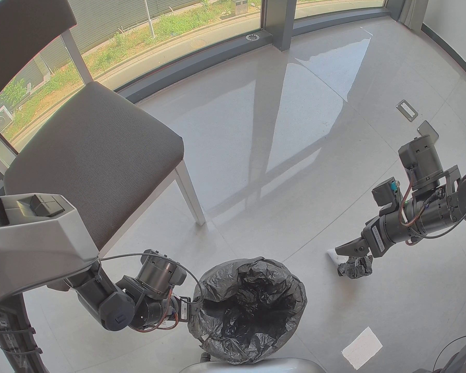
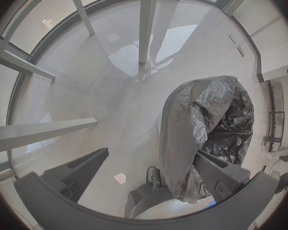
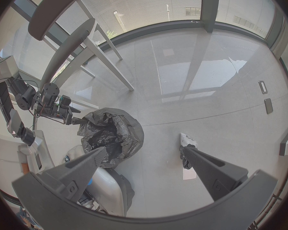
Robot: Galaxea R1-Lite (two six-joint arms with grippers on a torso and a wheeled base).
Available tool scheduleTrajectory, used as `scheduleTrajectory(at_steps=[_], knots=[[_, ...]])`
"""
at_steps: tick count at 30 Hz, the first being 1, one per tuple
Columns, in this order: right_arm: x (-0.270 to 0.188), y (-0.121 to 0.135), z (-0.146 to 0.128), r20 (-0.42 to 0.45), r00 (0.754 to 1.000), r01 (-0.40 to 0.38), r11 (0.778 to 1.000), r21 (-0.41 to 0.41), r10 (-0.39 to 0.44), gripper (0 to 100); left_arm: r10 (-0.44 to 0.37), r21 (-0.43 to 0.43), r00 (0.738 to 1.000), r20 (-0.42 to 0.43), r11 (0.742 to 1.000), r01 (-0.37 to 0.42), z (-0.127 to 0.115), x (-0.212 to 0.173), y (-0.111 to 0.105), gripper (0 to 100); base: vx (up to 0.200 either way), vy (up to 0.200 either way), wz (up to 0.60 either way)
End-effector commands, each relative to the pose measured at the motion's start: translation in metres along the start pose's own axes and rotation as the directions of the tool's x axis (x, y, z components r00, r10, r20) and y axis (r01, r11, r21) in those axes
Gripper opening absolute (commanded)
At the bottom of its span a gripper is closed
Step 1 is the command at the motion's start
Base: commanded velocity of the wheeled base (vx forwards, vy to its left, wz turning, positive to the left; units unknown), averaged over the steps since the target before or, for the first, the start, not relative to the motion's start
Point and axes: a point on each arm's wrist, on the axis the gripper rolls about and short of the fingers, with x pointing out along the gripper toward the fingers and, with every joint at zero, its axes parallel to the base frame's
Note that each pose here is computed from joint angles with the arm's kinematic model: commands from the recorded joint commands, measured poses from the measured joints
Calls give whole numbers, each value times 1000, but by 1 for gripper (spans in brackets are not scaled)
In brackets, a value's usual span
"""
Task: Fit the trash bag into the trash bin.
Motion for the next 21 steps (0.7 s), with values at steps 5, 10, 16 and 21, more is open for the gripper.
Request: scheduleTrajectory(at_steps=[5, 10, 16, 21], knots=[[0, 0, 0, 2, 1000, -1, 1000, -1, 1, 100, 4, 2, 1000, -3, 1000, -4, -1, 1, 0, 100, 0, 0, 0], [0, 0, 0, 2, 1000, -1, 1000, -1, 1, 100, 8, 6, 1000, -5, 1000, -8, -2, 1, 1, 0, 0, 0, 0], [-1, 0, 0, 3, 1000, 0, 1000, -1, 1, 100, 9, 10, 1000, -10, 1000, -9, -2, 4, -1, 0, 0, 0, 0], [-3, 0, 1, 9, 1000, 0, 1000, -2, 0, 100, 9, 9, 1000, -7, 1000, -9, -1, 4, -1, 0, 0, 0, 0]])
